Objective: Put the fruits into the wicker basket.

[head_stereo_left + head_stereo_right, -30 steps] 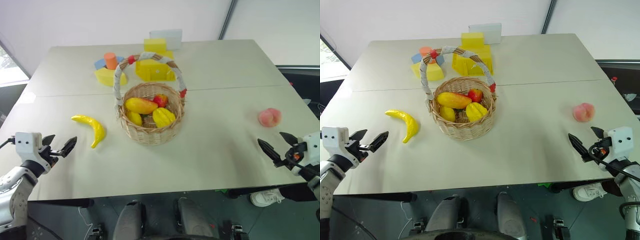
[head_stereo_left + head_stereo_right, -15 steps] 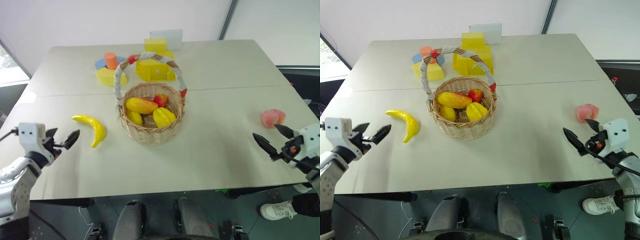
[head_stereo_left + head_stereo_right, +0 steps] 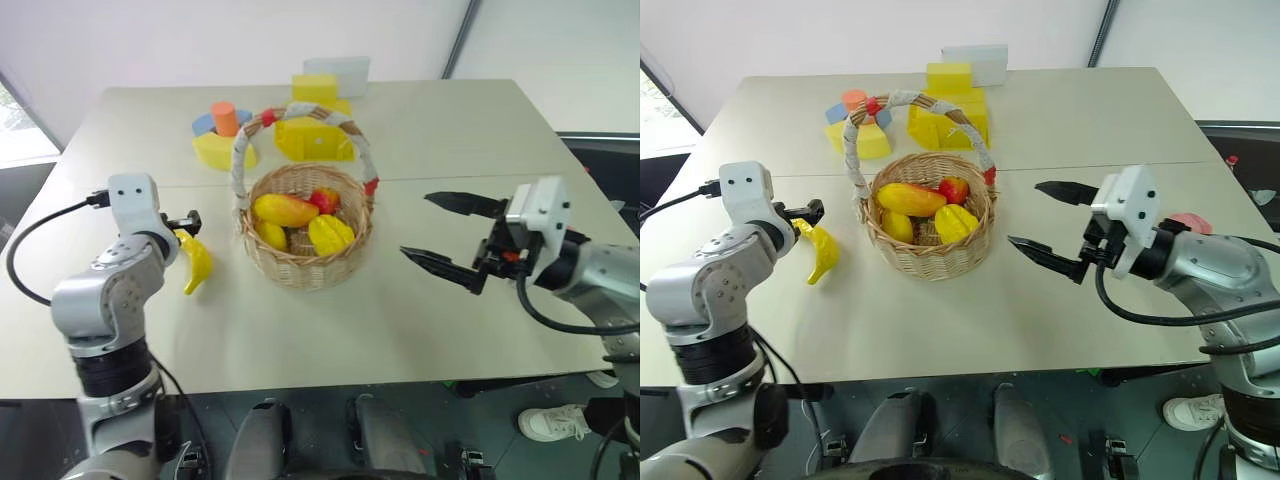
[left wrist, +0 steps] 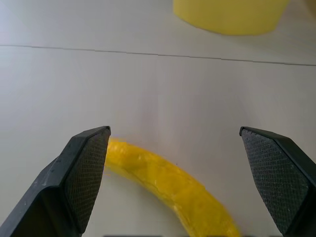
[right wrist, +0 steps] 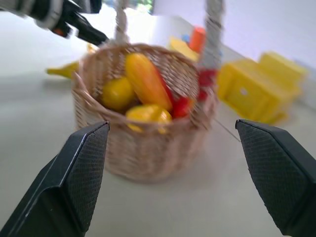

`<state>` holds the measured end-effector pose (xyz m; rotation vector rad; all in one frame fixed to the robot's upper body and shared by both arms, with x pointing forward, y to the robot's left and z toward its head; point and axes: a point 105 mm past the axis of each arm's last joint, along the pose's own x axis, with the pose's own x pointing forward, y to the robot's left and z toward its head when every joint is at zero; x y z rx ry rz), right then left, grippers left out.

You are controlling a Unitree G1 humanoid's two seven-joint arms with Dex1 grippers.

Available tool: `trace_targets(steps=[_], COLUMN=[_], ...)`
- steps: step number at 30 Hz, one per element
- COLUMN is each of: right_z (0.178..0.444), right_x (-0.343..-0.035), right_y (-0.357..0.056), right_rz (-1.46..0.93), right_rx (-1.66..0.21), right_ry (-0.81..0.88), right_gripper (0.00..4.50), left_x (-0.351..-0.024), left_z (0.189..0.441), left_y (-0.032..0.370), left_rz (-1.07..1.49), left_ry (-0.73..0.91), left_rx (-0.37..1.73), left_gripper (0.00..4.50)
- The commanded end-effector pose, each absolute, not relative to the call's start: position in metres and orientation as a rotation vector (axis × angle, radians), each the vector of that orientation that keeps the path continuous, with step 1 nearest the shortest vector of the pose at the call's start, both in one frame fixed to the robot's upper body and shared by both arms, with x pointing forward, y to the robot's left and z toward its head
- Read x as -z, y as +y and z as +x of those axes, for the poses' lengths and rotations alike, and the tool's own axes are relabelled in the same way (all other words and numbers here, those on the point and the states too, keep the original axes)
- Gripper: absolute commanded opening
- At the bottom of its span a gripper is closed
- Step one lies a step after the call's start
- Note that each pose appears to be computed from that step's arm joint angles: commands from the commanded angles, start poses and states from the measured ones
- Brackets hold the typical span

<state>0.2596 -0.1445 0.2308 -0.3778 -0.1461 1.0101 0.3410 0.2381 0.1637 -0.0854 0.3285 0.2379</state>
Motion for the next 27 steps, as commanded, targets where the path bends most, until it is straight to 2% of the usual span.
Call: trace_targets(steps=[1, 8, 21, 24, 27], right_z=[0.251, 0.246, 0.238, 0.238, 0.238], right_x=[-0.237, -0.232, -0.229, -0.229, -0.229], right_y=[-0.124, -0.112, -0.093, -0.093, -0.093], right_rz=[-0.363, -0.334, -0.294, -0.293, -0.292], right_rx=[-1.113, -1.171, -1.188, -1.182, -1.177], right_ry=[-0.201, -0.207, -0.225, -0.226, -0.226], right_gripper=[4.29, 4.29, 4.29, 4.5, 4.5], left_x=[-0.163, -0.147, -0.13, -0.125, -0.126], left_z=[0.332, 0.328, 0.356, 0.357, 0.357], left_y=[0.22, 0.214, 0.208, 0.211, 0.213], left_rz=[-0.112, -0.155, -0.138, -0.209, -0.202], left_ry=[0.374, 0.45, 0.51, 0.523, 0.518], left_rx=[-0.282, -0.386, -0.371, -0.393, -0.404], left_gripper=[4.5, 4.5, 4.5, 3.67, 2.24])
